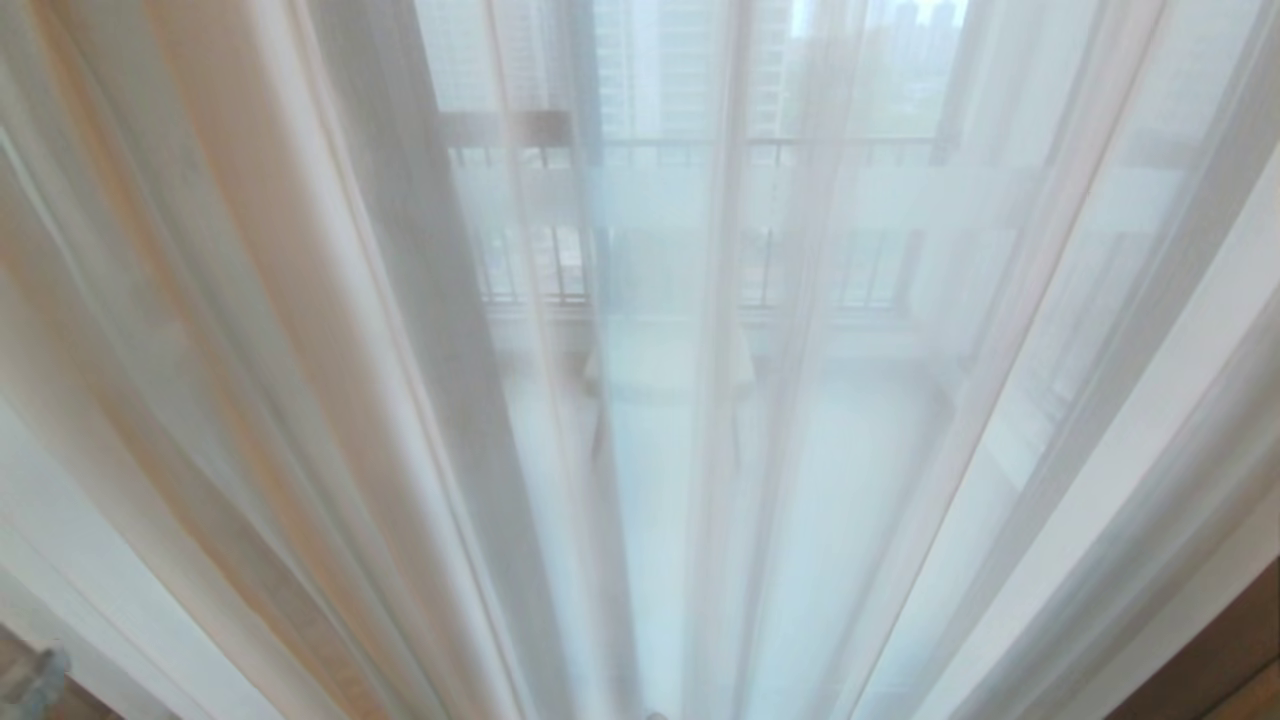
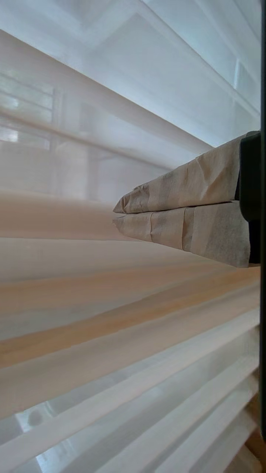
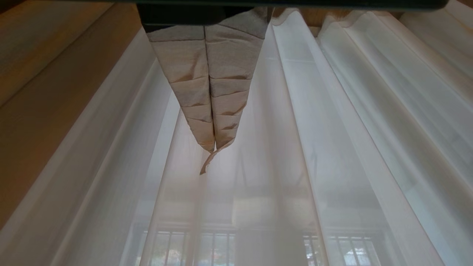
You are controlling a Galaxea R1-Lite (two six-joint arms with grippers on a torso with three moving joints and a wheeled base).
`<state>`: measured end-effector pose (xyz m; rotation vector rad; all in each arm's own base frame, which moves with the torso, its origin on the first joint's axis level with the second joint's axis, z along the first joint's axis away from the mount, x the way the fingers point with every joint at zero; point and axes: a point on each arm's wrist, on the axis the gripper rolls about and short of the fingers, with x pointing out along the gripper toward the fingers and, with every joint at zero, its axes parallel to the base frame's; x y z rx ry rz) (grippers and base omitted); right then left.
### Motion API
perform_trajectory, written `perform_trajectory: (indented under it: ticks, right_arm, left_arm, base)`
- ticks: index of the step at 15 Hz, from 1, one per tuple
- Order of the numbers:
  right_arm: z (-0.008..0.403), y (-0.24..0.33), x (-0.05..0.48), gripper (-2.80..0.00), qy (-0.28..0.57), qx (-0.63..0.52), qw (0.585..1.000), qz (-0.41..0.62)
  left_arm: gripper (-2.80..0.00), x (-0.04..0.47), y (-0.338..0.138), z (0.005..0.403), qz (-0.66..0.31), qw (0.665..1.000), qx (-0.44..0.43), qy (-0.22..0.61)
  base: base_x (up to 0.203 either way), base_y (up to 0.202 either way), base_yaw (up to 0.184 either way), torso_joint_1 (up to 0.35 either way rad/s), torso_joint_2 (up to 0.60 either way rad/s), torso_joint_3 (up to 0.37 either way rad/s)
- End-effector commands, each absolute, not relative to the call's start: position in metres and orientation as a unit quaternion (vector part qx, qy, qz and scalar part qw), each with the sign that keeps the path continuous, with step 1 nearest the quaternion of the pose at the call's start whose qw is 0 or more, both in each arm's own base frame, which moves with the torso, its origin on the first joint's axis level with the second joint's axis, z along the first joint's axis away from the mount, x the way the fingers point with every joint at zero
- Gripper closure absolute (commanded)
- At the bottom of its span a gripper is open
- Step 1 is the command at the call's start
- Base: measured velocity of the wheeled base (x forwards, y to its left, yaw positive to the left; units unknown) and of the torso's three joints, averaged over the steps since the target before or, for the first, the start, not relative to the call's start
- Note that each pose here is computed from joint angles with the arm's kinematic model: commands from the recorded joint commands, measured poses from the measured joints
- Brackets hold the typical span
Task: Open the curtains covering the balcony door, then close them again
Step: Close the inner curtains on both sides, then close the outer curtains on both sides
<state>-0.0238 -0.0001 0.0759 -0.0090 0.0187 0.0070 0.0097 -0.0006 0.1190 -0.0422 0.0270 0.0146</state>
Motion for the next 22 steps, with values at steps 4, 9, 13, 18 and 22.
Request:
perform_trajectory:
  ticks: [4, 9, 13, 18, 22]
  right_arm:
    - [0.076, 0.000, -0.024, 0.00, 0.010, -0.005, 1.000, 0.004]
    - [0.076, 0.000, -0.024, 0.00, 0.009, -0.005, 1.000, 0.004]
    - [0.076, 0.000, -0.024, 0.00, 0.009, -0.005, 1.000, 0.004]
    - [0.076, 0.000, -0.024, 0.00, 0.009, -0.005, 1.000, 0.004]
    - [0.076, 0.000, -0.024, 0.00, 0.010, -0.005, 1.000, 0.004]
  left_arm:
    - [0.00, -0.002, -0.001, 0.091, -0.029, 0.998, 0.013, 0.060]
    - [0.00, -0.017, 0.000, 0.077, -0.014, 0.999, 0.013, 0.036]
    - [0.00, -0.023, 0.000, 0.075, -0.010, 1.000, 0.011, 0.002]
    - [0.00, -0.023, 0.000, 0.075, -0.011, 1.000, 0.011, 0.002]
    - [0.00, -0.023, 0.000, 0.075, -0.011, 1.000, 0.012, 0.002]
  base:
    - [0.000, 0.000, 0.000, 0.000, 0.00, 0.000]
    - [0.000, 0.000, 0.000, 0.000, 0.00, 0.000]
    - [0.000, 0.000, 0.000, 0.000, 0.00, 0.000]
    - [0.000, 0.000, 0.000, 0.000, 0.00, 0.000]
    - [0.000, 0.000, 0.000, 0.000, 0.00, 0.000]
